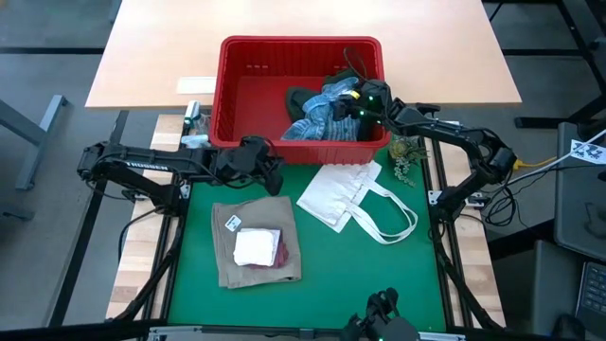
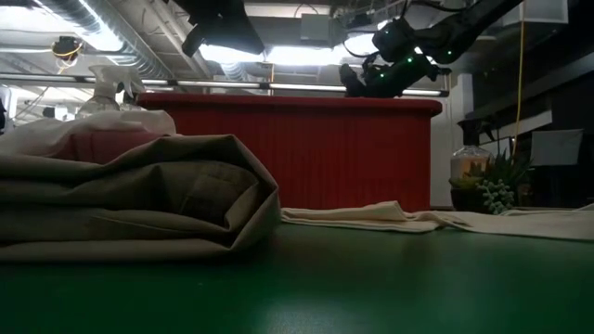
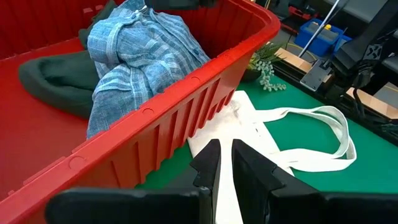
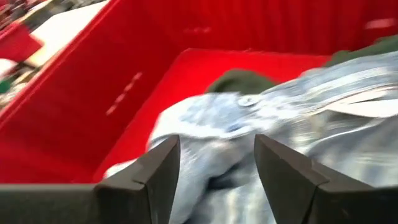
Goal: Fold Laundry from Bin
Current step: Remove the blue polo shirt from the red bin
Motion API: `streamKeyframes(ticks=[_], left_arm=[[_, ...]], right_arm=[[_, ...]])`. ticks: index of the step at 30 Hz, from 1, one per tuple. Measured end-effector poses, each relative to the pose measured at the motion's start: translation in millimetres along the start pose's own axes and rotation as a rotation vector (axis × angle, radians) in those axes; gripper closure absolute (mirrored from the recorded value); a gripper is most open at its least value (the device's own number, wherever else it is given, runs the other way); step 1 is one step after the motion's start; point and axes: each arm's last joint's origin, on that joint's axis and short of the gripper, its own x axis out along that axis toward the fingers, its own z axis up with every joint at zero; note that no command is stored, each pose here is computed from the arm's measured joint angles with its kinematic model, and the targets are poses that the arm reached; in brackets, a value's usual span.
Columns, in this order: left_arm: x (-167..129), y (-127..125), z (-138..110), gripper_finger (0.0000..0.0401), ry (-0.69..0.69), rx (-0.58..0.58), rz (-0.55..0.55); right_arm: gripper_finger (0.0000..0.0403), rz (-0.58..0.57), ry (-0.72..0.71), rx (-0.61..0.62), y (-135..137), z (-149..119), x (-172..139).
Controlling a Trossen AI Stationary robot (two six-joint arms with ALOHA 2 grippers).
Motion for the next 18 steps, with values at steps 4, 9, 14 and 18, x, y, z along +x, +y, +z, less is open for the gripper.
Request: streamKeyframes(ticks=[4,9,14,18], left_arm=[[0,0,0,0.0364,0.0,0.0,0.0],[0,0,0,0.0364,0.0,0.0,0.0],[0,0,0,0.0364,0.0,0.0,0.0],[0,0,0,0.0364,0.0,0.0,0.0]], right_arm=[[0.0196,0.053,0.026,-0.024,2,-1,0],[0.0196,0.026,0.009,-0.056,1,0,0],[0.0196,0.008,-0.001,-0.082,0,-1,2],[0.0196,-0.002,0.036,-0.107,-4,-9,13]])
